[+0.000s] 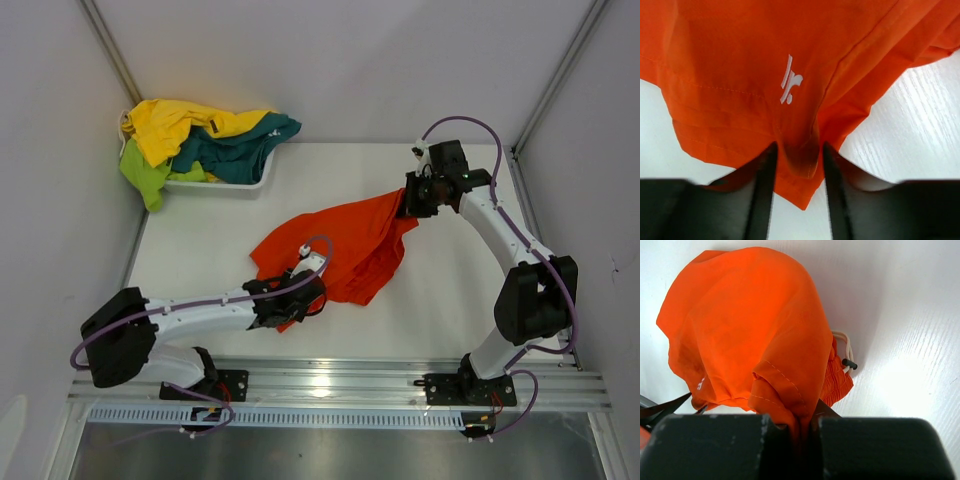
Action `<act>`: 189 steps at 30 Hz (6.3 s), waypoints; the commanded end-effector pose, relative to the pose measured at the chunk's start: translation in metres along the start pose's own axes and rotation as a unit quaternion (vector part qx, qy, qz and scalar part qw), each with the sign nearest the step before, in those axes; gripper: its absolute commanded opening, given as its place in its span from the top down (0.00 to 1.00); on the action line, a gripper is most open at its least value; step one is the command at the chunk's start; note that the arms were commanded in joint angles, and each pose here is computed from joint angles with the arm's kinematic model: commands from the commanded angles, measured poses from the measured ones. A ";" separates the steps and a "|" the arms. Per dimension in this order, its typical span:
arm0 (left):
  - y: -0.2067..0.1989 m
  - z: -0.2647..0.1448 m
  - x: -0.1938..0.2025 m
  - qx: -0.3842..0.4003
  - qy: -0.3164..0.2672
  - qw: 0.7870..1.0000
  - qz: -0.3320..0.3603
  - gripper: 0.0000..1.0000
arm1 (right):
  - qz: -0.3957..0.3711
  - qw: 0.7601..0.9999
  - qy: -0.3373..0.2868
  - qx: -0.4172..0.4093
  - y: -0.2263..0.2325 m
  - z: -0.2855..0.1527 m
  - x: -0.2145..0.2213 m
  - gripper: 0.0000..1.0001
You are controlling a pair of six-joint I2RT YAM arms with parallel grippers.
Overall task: Fold and stack the shorts
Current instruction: Move the shorts to the center of the board, then flatten the shorts out
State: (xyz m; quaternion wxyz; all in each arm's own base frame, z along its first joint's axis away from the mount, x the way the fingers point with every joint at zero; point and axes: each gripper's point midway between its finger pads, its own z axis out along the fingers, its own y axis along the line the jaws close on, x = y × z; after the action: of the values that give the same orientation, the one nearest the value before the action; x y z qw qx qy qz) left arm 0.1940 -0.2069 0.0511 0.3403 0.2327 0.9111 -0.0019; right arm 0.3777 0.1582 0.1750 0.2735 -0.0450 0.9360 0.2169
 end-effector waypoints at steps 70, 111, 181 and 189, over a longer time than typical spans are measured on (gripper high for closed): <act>0.218 -0.019 -0.097 -0.223 -0.163 0.909 -0.312 1.00 | -0.318 0.942 0.068 -0.084 0.130 -0.022 0.320 0.40; 0.225 -0.073 -0.184 -0.176 -0.252 0.886 -0.347 1.00 | -0.238 0.959 -0.132 0.076 0.103 -0.082 0.128 1.00; 0.250 -0.343 -0.328 -0.102 -0.496 0.822 -0.260 1.00 | -0.175 0.898 -0.398 -0.073 0.170 -0.309 -0.103 1.00; 0.257 -0.373 -0.426 -0.063 -0.566 0.788 -0.235 1.00 | -0.151 0.855 -0.462 -0.183 0.164 -0.350 -0.203 1.00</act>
State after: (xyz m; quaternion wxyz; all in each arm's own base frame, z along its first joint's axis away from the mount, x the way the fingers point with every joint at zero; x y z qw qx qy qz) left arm 0.3945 -0.1114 0.5483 0.7183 -0.0598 0.6829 -0.1187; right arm 0.3949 0.1351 0.5139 0.6194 -0.0679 0.7446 0.2394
